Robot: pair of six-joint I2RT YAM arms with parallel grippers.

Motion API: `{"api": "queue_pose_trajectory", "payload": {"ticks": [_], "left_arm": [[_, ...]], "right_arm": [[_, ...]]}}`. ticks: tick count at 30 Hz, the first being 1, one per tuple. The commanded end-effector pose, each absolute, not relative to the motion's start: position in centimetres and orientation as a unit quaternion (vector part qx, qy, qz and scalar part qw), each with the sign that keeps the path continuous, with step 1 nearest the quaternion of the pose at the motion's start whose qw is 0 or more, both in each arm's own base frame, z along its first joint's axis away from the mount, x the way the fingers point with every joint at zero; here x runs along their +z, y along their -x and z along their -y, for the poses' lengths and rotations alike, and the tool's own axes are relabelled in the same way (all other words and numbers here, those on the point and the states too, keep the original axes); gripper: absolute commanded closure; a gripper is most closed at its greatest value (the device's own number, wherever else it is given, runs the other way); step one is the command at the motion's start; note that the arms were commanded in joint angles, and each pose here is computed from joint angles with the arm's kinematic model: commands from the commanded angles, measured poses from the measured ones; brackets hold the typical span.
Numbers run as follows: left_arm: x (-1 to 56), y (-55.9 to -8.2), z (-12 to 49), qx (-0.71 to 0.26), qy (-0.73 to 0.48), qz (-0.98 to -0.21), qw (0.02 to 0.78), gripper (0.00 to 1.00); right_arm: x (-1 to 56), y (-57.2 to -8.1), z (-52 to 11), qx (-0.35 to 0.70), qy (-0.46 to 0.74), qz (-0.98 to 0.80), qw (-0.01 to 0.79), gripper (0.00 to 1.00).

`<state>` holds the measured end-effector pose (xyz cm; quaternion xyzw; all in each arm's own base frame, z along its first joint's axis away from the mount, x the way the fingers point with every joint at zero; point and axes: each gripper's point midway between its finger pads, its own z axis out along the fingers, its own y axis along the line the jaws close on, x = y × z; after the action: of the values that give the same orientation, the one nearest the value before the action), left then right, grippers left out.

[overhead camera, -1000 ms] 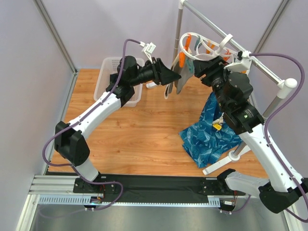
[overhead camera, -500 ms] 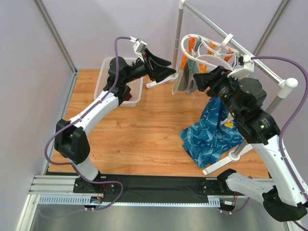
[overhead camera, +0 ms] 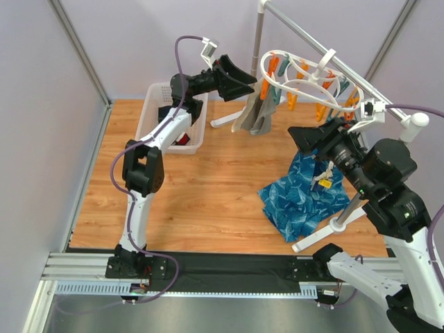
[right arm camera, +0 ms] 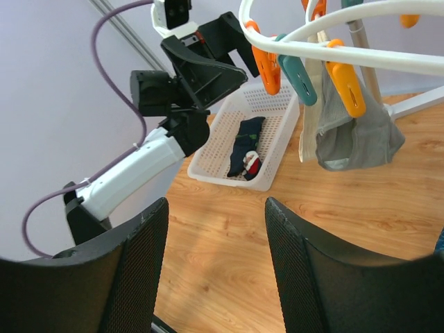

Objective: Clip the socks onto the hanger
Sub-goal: Open the clamp at the hanger.

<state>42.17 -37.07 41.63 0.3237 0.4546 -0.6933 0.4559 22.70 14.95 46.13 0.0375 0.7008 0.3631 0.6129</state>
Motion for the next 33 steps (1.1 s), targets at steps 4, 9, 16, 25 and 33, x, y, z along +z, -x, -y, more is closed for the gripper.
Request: {"api": "queue_pose_trajectory", "payload": {"ticks": [4,9,16,25,33], "left_arm": [[45.0,-39.0,37.8,-0.701,-0.390,-0.389,0.452,0.13],[44.5,-38.1,39.9,-0.702,-0.403,-0.391,0.439,0.18],[44.4,-36.7,41.0,-0.711,-0.408,-0.380,0.428,0.27],[45.3,-35.3,41.0,-0.716,-0.389,-0.384,0.434,0.65],[45.2,-36.5,38.7,-0.607,-0.286,-0.479,0.566,0.97]], "right_arm": [[46.9,-20.8,-14.1,0.372,-0.028,-0.688,0.622,0.41],[47.8,-20.0,-13.8,0.383,-0.029,-0.675,0.630,0.41],[48.5,-18.9,-12.9,0.381,-0.032,-0.667,0.640,0.41],[48.1,-18.8,-13.4,0.396,-0.036,-0.669,0.628,0.41],[47.1,-20.9,-15.7,0.415,-0.038,-0.690,0.591,0.42]]}}
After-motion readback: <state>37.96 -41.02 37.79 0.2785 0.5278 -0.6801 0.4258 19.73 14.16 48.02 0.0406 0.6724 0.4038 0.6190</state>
